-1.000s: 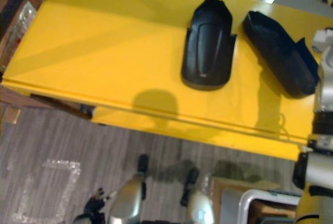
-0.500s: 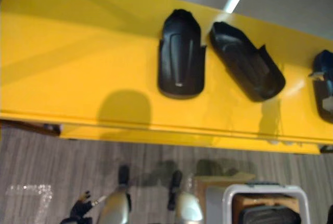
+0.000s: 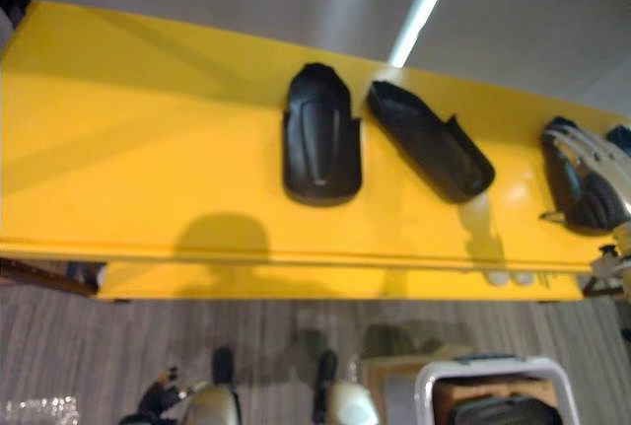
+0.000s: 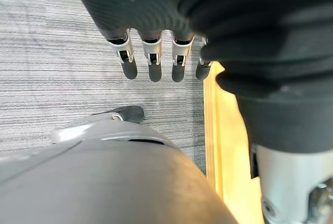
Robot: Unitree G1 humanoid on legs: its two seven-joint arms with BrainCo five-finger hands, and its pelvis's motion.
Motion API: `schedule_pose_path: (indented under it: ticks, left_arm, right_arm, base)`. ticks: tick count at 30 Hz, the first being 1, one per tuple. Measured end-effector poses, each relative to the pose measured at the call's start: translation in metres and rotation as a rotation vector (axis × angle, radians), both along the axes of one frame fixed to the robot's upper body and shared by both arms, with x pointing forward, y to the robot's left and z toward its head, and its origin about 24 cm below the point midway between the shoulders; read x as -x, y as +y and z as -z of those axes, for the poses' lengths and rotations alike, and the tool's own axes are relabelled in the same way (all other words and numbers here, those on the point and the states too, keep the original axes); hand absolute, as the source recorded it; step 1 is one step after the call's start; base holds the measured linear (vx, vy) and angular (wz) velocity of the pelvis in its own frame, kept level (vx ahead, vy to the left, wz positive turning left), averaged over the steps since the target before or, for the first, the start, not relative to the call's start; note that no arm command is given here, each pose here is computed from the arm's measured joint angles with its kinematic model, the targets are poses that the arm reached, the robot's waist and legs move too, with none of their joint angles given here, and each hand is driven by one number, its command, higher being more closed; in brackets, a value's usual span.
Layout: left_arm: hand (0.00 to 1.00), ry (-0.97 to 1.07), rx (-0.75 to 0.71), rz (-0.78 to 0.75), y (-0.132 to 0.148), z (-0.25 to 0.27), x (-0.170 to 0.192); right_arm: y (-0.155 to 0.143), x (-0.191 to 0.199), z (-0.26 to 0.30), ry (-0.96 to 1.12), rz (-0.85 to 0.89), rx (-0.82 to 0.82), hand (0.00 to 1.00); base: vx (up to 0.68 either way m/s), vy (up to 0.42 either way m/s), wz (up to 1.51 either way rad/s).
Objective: Walk over and take plastic housings, then place them on the shelf
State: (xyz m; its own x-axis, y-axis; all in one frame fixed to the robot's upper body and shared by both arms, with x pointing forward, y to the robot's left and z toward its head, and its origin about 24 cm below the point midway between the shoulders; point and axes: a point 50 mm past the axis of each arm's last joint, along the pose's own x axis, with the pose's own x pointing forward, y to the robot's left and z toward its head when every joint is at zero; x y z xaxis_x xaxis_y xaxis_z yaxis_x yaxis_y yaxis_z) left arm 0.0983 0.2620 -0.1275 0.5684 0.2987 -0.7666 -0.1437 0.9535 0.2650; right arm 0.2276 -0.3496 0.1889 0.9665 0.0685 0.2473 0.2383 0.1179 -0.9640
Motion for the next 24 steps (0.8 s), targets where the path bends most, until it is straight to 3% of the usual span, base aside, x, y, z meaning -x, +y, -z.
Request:
schedule_pose_path:
  ticks: [8,17,24]
  left_arm:
    - [0.00,0.028,-0.014,-0.003,0.002,0.001,0.003]
    - [0.00,-0.104,-0.046,-0.026,0.011,-0.015,-0.038]
    - [0.00,-0.153,-0.058,0.009,0.004,-0.021,-0.057]
  right_arm:
    - [0.005,-0.001,0.022,0.085,-0.004,-0.025,0.00]
    - [0.016,-0.028,-0.021,-0.252,0.045,0.038,0.00]
    - [0.014,-0.042,-0.021,-0.246,0.103,0.071,0.00]
  base:
    - [0.00,-0.008,0.02]
    - [-0.01,0.006,-0.03]
    - [0.02,0.010,0.10]
